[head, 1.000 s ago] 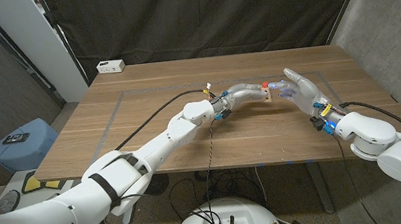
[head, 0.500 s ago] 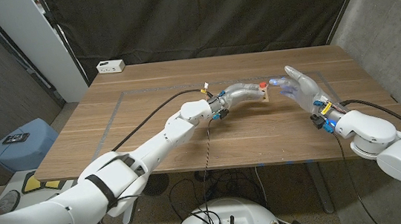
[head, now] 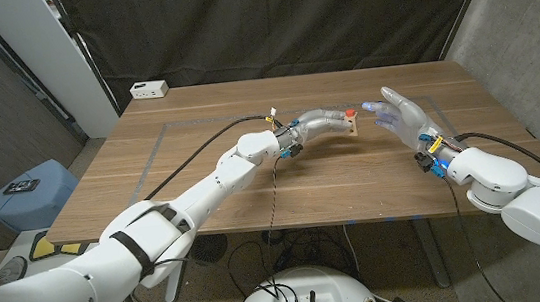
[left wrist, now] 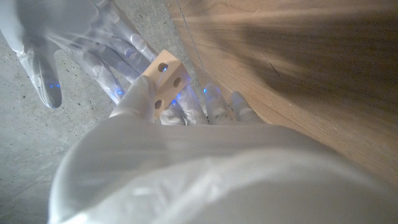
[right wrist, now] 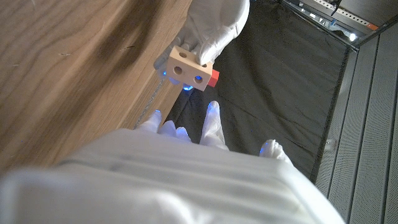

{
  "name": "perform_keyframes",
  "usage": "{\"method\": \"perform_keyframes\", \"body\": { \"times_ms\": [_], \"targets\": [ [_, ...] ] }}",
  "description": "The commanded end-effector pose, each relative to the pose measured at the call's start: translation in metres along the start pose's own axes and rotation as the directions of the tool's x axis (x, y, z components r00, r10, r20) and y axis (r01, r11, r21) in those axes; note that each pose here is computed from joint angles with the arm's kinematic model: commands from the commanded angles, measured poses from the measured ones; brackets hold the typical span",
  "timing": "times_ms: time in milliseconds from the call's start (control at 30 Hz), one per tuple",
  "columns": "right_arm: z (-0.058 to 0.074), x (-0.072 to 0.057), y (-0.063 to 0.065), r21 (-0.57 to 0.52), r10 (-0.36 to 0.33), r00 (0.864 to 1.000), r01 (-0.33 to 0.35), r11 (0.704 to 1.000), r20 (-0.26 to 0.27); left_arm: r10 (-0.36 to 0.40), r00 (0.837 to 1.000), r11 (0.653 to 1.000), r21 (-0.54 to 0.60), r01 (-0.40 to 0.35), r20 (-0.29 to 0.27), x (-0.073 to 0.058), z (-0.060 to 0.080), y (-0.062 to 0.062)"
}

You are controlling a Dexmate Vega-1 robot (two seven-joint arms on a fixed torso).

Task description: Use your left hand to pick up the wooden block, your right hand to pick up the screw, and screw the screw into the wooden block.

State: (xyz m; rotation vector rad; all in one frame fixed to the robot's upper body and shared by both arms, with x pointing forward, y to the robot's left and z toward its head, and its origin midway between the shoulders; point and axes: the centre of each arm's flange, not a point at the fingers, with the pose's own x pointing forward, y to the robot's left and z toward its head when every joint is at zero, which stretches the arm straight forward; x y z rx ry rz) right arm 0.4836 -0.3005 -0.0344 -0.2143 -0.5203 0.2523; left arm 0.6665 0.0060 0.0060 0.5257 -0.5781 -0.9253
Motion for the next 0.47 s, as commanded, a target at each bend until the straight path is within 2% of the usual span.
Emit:
{"method": "perform_keyframes", "body": {
  "times_ms": [33, 200, 467],
  "targets": [
    [0.004, 0.006, 0.006, -0.012, -0.02, 0.999, 0.02, 1.0, 0.028, -0.023, 1.0, 0.999, 0.027, 0.023, 0.006, -0.008, 0.004, 0.014],
    [0.005, 0.01, 0.007, -0.025, -0.032, 0.999, 0.033, 0.999, 0.035, -0.04, 0.999, 0.999, 0.035, 0.04, 0.006, -0.012, 0.005, 0.02],
    [-0.003, 0.029, 0.002, 0.004, -0.032, 0.998, 0.032, 0.999, 0.062, -0.031, 1.0, 0.998, 0.047, 0.031, -0.003, -0.014, 0.004, 0.028]
  ]
}}
